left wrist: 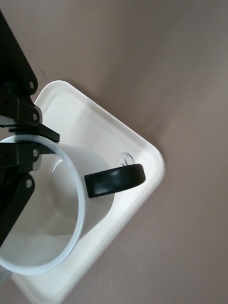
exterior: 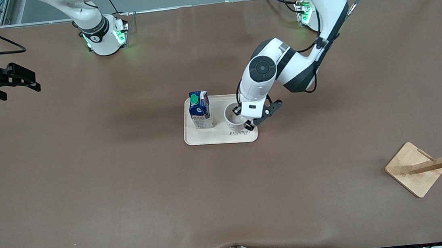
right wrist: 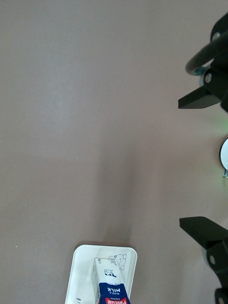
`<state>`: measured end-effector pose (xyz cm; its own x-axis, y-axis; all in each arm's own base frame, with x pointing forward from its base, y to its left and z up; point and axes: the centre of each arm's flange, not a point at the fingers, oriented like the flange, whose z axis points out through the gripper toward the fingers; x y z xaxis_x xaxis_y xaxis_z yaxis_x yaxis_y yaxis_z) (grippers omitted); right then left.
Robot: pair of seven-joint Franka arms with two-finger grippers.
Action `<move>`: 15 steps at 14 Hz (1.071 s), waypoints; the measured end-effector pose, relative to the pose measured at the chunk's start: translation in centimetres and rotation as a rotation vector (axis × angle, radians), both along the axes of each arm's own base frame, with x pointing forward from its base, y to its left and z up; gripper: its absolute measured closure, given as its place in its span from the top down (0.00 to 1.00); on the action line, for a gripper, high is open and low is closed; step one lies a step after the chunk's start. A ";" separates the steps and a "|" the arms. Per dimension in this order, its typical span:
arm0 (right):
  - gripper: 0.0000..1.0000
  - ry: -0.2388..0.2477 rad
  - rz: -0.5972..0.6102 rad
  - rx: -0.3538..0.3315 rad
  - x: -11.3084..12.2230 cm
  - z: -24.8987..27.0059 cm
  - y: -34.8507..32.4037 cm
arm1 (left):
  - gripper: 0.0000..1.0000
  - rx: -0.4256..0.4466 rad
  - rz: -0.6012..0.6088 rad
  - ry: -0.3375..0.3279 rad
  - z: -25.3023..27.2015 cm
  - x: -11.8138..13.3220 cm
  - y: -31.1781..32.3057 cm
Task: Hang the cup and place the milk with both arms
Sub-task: 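Lift the mug with the left gripper while the right gripper reaches out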
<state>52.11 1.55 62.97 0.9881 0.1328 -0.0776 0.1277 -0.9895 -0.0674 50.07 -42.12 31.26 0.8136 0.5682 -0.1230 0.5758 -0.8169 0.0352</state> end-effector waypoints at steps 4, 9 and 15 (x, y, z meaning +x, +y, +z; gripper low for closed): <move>1.00 0.032 0.000 0.007 0.6 -1.4 0.0 | 0.07 0.035 -0.019 -0.062 8.8 4.5 4.7; 1.00 0.117 0.004 0.020 1.8 -4.8 0.0 | 0.07 0.090 -0.193 -0.073 15.2 8.3 17.2; 1.00 0.233 -0.016 0.036 3.3 -9.6 -1.3 | 0.07 0.116 -0.458 -0.016 19.1 9.1 29.2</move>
